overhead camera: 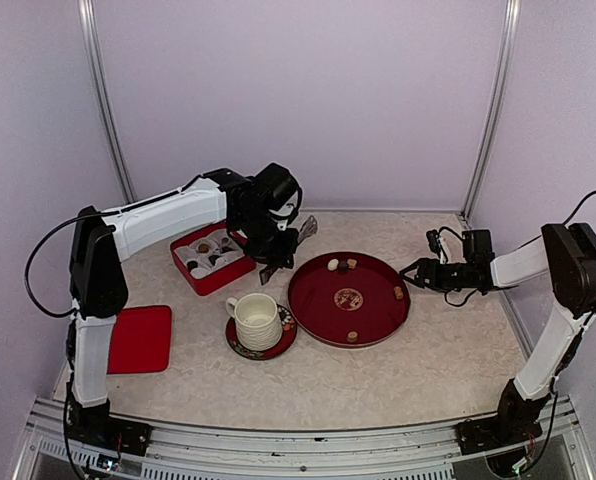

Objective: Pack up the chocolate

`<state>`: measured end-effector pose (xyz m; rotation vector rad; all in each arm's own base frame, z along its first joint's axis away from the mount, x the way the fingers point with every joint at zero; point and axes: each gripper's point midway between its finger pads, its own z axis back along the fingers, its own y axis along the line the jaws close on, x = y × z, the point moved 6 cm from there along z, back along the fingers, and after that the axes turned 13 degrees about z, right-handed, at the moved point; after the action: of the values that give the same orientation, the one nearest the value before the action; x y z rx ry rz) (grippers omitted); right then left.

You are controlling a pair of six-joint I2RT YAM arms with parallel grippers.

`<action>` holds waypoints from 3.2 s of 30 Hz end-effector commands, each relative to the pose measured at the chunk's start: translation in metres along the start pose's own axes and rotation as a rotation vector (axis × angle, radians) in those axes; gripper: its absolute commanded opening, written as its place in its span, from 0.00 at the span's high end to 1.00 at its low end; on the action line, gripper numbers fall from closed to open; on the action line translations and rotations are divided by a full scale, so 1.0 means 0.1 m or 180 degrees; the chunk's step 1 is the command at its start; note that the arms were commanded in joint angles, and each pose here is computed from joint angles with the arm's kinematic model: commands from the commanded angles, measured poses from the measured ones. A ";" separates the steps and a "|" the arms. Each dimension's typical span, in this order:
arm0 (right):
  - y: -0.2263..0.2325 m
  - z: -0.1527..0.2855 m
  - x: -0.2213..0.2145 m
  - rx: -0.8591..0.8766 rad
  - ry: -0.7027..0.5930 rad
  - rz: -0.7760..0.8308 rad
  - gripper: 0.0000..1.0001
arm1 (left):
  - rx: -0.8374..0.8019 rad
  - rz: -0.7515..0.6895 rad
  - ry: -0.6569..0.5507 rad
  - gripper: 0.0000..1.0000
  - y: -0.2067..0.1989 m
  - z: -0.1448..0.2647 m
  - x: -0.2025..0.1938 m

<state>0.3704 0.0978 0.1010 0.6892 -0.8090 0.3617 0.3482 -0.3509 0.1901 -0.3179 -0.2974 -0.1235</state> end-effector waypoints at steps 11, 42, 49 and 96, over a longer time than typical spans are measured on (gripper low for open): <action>0.02 0.10 0.11 -0.0051 -0.0079 0.0071 0.21 | 0.0287 0.0806 -0.0485 0.85 1.38 0.84 0.11; 0.02 0.09 0.17 -0.0029 -0.0103 0.0068 0.21 | 0.1433 0.1030 -0.0111 0.79 2.51 0.67 -0.12; 0.02 0.09 0.19 -0.0031 -0.0109 0.0081 0.21 | 0.1441 0.1004 -0.0146 0.73 2.47 0.73 -0.07; 0.10 0.23 0.22 -0.0071 -0.0159 0.0150 0.20 | 0.0343 0.1112 -0.1469 0.78 2.53 1.04 0.40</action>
<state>0.3698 0.0963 0.1270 0.6745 -0.8566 0.3778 0.3949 -0.0559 0.2082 -0.1623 -0.6131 0.4390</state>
